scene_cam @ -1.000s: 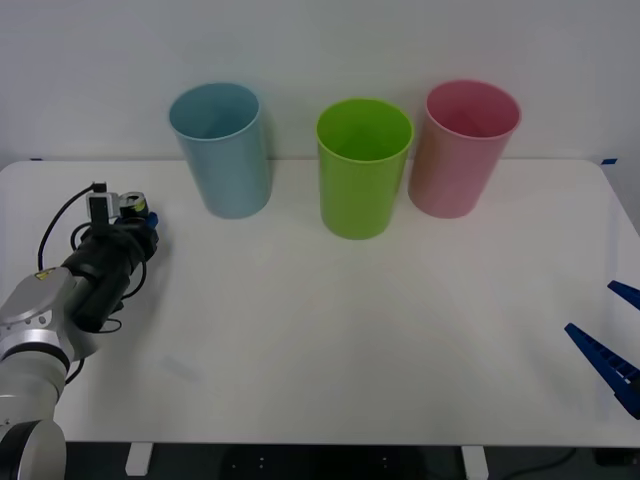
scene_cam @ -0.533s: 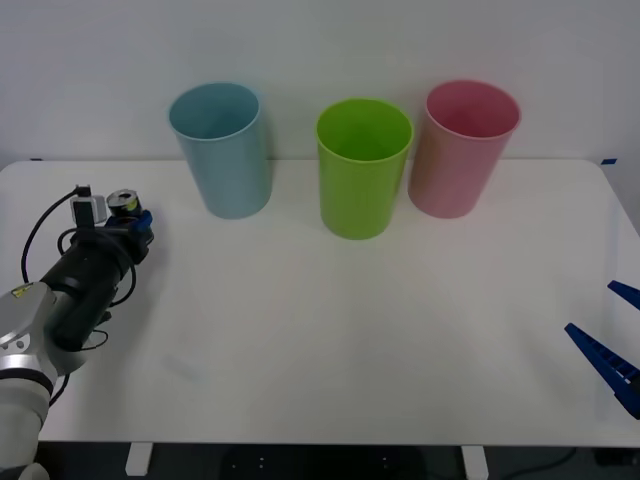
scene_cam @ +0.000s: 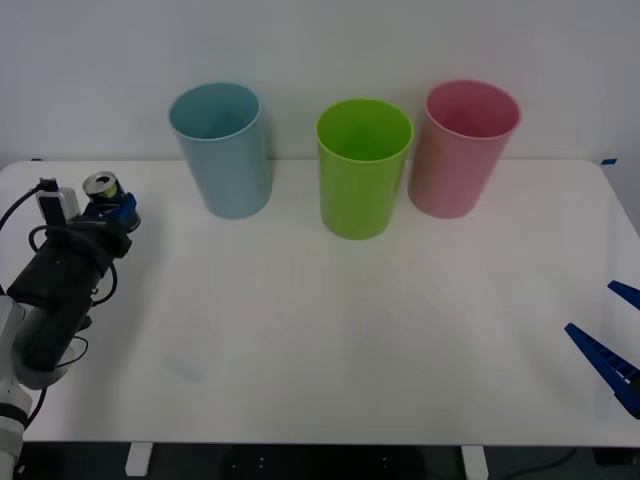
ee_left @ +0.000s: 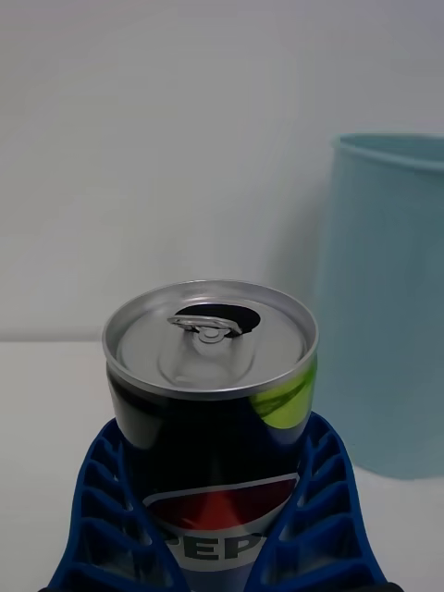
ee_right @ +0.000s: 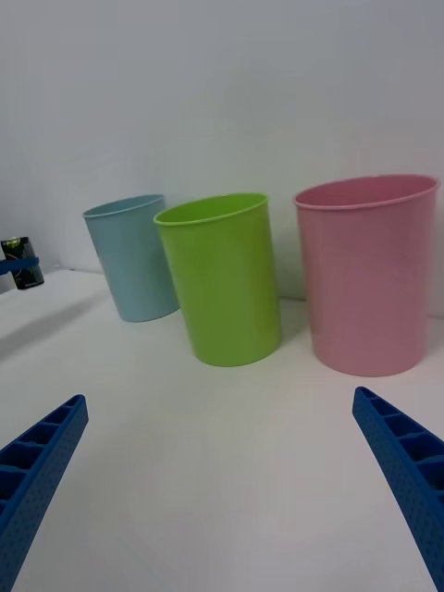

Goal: Grasp the object on the table and drop it into the matching bin: aluminum can to the light blue bin, PET bottle to the pink bin.

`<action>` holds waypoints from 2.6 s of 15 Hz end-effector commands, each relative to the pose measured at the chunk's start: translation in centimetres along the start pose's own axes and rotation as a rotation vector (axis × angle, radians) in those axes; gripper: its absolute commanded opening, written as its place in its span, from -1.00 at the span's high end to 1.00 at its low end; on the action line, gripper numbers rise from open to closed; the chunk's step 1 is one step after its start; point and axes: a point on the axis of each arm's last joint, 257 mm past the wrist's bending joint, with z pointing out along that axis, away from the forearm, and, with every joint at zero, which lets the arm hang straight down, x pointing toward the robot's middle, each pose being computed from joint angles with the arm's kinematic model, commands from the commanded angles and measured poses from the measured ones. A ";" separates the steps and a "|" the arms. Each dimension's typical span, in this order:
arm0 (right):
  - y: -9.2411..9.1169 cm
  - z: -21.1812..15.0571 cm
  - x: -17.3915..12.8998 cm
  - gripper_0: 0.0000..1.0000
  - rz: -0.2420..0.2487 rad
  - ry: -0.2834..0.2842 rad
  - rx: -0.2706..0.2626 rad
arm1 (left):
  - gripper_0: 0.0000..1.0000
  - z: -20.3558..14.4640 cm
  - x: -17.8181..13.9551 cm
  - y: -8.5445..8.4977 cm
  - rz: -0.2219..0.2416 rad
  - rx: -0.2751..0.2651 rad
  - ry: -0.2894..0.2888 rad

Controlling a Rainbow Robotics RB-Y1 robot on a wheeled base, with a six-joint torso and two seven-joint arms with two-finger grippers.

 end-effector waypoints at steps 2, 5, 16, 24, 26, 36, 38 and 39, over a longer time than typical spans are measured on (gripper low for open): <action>0.0 0.0 0.0 -1.00 0.000 0.000 0.000 | 1.00 -0.5 -3.8 -0.9 -0.027 0.028 -0.079; 0.0 0.0 0.0 -1.00 0.000 0.000 0.000 | 1.00 -0.4 -6.1 -1.2 -0.045 0.044 -0.121; 0.0 0.0 0.0 -1.00 0.000 0.000 0.000 | 1.00 0.8 -16.7 -5.7 -0.139 0.211 -0.266; 0.0 0.0 0.0 -1.00 0.000 0.000 0.000 | 1.00 6.1 -18.6 -10.0 -0.118 0.249 -0.236; 0.0 0.0 0.0 -1.00 0.000 0.000 0.000 | 1.00 8.2 -18.4 -11.0 -0.092 0.255 -0.212; 0.0 0.0 0.0 -1.00 0.000 0.000 0.000 | 1.00 14.5 -17.0 -15.9 -0.007 0.265 -0.114; 0.0 0.0 0.0 -1.00 0.000 0.000 0.000 | 1.00 14.5 -16.8 -16.6 -0.009 0.269 -0.114; 0.0 0.0 0.0 -1.00 0.000 0.000 0.000 | 1.00 14.5 -16.7 -16.8 -0.008 0.270 -0.112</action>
